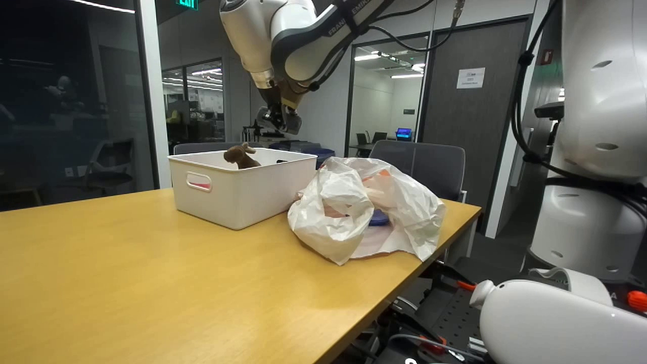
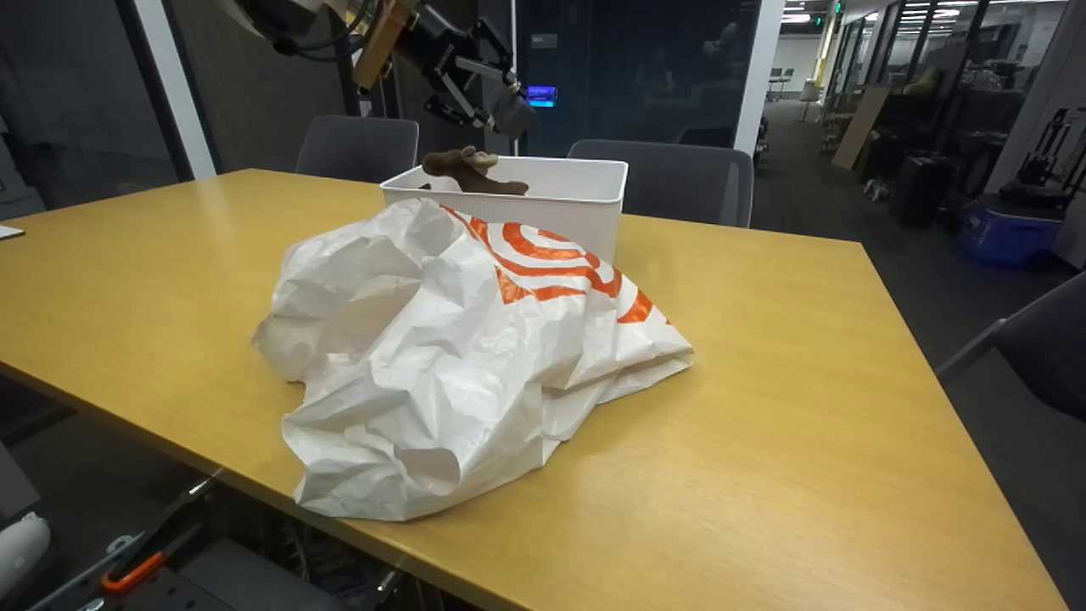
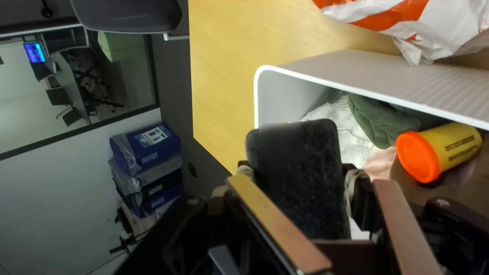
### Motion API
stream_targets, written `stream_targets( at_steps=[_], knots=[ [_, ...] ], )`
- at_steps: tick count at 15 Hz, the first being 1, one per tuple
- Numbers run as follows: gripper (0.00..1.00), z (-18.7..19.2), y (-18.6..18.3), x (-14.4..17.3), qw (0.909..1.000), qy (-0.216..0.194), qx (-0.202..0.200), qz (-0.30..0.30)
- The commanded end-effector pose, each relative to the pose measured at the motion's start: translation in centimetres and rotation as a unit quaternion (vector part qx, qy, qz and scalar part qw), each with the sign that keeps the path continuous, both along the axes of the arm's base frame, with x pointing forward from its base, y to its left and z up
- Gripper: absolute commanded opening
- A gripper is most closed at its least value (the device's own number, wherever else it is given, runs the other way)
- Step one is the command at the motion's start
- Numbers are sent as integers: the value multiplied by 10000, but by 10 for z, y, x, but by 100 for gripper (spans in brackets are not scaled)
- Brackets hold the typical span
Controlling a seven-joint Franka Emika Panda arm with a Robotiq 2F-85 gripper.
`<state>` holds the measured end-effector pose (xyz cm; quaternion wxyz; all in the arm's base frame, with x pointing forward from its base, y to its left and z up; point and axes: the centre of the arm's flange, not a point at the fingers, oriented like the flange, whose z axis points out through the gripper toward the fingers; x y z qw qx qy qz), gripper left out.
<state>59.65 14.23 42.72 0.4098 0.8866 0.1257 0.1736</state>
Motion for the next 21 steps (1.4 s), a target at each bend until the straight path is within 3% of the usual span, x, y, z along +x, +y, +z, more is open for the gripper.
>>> stream_targets(
  at_steps=[1, 2, 4, 7, 11, 13, 15, 18, 21],
  knots=[
    [84, 3, 5, 30, 9999, -129, 39, -12],
    [85, 1, 2, 33, 9999, -115, 37, -29],
    [98, -1, 0, 35, 9999, -122, 42, -64],
    [100, -1, -4, 27, 9996, 97, 152, -217],
    [100, 2, 1, -19, 9922, 872, 768, -445],
    [100, 8, 3, -58, 9880, 994, 988, -644],
    [100, 18, -21, -89, 9826, 1121, 1080, -1017],
    [100, 21, -50, -136, 9648, 1707, 1350, -1473],
    [100, 8, -82, -185, 9364, 2607, 1810, -1496]
  ],
)
